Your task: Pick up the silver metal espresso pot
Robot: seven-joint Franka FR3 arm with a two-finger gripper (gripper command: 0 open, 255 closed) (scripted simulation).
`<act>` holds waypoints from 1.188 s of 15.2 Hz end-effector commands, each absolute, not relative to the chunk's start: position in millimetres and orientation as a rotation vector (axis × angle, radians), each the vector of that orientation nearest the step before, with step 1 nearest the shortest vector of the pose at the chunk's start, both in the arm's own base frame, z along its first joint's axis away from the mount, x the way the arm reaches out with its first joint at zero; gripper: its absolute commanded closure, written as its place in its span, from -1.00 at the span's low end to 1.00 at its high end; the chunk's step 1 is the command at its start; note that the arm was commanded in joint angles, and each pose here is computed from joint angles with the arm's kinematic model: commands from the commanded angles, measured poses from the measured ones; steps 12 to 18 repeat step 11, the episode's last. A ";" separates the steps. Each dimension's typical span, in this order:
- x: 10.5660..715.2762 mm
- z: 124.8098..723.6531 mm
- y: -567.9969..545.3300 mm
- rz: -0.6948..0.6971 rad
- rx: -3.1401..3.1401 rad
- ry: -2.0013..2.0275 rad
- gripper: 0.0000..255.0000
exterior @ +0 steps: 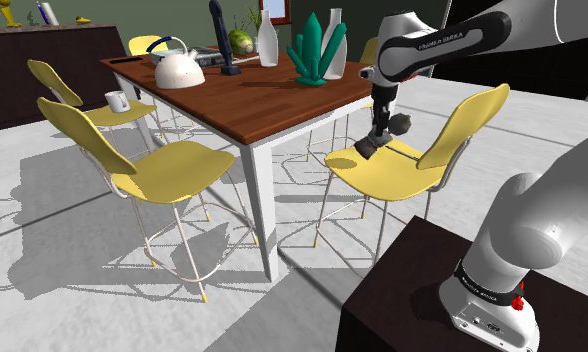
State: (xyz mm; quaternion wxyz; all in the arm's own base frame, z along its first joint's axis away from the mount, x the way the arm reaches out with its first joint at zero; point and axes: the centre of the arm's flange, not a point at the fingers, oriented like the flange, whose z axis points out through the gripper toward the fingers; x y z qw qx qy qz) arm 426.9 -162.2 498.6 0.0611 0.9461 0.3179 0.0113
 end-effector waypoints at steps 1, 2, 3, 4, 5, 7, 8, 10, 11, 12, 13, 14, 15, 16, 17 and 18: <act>426.7 510.3 -161.4 0.035 2.862 0.962 1.00; 426.7 515.6 -161.4 0.035 2.862 0.962 1.00; 426.7 520.9 -161.4 0.035 2.862 0.962 1.00; 426.7 526.1 -161.4 0.035 2.862 0.962 1.00; 426.7 531.4 -161.4 0.035 2.862 0.962 1.00; 426.7 542.0 -161.4 0.035 2.862 0.962 1.00; 426.7 547.3 -161.4 0.035 2.862 0.962 1.00; 426.7 553.3 -161.4 0.035 2.862 0.962 1.00; 426.7 553.3 -161.4 0.035 2.862 0.962 1.00; 426.7 553.3 -161.4 0.035 2.862 0.962 1.00; 426.7 553.3 -161.4 0.035 2.862 0.962 1.00; 426.7 553.3 -161.4 0.035 2.862 0.962 1.00; 426.7 553.3 -161.4 0.035 2.862 0.962 1.00; 426.7 553.3 -161.4 0.035 2.862 0.962 1.00; 426.7 553.3 -161.4 0.035 2.862 0.962 1.00; 426.7 553.3 -161.4 0.035 2.862 0.962 1.00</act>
